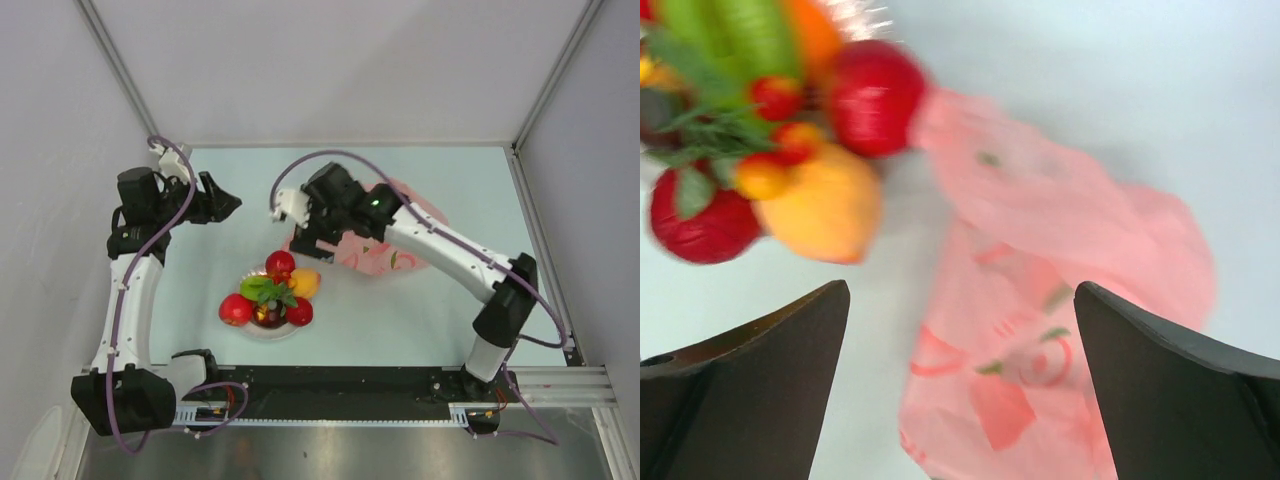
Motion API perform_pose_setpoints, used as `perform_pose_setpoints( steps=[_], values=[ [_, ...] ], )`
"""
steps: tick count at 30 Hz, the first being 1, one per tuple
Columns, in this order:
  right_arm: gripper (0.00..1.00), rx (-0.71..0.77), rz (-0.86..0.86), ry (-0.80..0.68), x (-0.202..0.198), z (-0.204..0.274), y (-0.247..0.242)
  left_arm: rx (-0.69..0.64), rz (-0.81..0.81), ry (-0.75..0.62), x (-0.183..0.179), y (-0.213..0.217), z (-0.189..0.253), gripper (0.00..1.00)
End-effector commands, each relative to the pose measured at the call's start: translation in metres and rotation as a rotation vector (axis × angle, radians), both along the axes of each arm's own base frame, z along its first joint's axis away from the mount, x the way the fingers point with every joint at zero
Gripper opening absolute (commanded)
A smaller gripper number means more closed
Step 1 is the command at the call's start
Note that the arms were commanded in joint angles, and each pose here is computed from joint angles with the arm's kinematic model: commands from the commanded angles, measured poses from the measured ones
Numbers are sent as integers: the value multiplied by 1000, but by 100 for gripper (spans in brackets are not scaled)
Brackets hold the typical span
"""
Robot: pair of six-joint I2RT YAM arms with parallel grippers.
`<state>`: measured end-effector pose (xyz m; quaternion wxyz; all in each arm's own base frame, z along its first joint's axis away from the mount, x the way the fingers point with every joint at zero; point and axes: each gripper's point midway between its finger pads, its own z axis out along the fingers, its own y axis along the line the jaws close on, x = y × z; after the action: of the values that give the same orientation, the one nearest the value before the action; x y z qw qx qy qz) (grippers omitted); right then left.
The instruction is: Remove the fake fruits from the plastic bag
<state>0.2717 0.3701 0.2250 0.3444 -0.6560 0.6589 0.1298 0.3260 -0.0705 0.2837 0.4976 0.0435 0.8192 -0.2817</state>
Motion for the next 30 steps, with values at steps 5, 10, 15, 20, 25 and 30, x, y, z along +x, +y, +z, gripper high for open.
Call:
perform_pose_setpoints(
  steps=[5, 10, 15, 20, 25, 30],
  values=[
    [100, 302, -821, 73, 132, 37, -152, 147, 32, -95, 13, 19, 20, 100],
    [100, 415, -1087, 156, 152, 23, -226, 281, 127, -108, 24, 46, 17, 100],
    [100, 433, -1143, 86, 155, 25, -242, 349, 205, -93, 36, 66, 5, 100],
    [100, 451, -1109, 85, 153, 29, -232, 376, 247, -73, 39, 75, -4, 100],
    [100, 462, -1104, 102, 148, 31, -226, 373, 245, -74, 38, 74, -8, 100],
    [100, 463, -1101, 74, 151, 34, -225, 378, 256, -88, 40, 76, -1, 100]
  ],
)
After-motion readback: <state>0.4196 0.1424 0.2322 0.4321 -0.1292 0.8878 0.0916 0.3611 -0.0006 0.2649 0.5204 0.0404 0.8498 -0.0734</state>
